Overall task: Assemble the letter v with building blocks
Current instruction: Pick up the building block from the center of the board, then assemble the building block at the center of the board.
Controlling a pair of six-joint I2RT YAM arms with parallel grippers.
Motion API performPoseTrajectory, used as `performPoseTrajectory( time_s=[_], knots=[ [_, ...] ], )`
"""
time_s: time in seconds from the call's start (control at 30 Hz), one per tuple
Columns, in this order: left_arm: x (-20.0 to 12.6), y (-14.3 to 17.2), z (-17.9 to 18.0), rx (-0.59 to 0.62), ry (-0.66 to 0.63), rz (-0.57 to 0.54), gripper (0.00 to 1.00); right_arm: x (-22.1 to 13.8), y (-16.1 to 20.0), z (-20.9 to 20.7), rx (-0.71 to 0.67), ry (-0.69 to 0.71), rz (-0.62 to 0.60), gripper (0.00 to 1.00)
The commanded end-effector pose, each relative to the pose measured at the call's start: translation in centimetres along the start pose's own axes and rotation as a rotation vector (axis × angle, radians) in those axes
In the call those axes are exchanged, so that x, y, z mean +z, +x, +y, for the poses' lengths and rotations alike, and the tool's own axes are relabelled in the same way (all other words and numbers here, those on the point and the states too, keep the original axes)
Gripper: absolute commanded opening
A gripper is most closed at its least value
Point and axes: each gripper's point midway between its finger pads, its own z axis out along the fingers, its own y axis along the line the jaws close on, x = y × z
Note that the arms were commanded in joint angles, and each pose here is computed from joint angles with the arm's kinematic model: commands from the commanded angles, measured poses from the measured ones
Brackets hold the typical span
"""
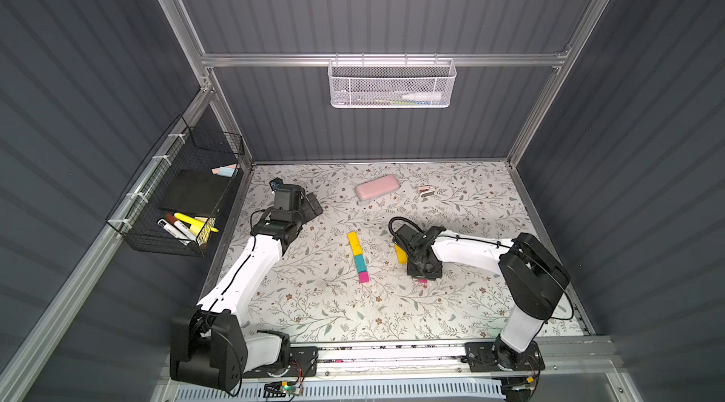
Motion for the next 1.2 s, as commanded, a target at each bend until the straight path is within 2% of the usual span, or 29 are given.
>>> performPoseTrajectory(
  time_s=[0.0, 0.3, 0.53, 0.67, 0.77, 1.17],
  knots=[
    [-0.5, -0.4, -0.1, 0.007, 0.013, -0.011, 1.0, -1.6, -0.4, 0.2, 0.005, 0.028, -0.023, 0.12],
    [-0.8, -0.8, -0.6, 0.004, 0.036, -0.018, 1.0, -6.1, -1.9, 4.3, 0.087, -0.126, -0.036, 0.11],
    [-0.8, -1.7, -2.1, 0.003, 0.091, -0.015, 0.99, -5.6, -1.8, 9.3, 0.206, -0.233, 0.042, 0.1],
    [-1.3, -2.1, -2.9, -0.003, 0.131, -0.014, 1.0, -4.4, -0.7, 11.7, 0.261, -0.232, 0.113, 0.07],
    [-1.9, -2.2, -3.3, -0.009, 0.159, -0.019, 1.0, -4.5, -0.7, 12.9, 0.267, -0.209, 0.103, 0.07],
    [-3.4, -2.6, -4.1, -0.018, 0.225, -0.041, 1.0, -2.5, -1.1, 12.7, 0.347, -0.108, 0.082, 0.07]
  ],
)
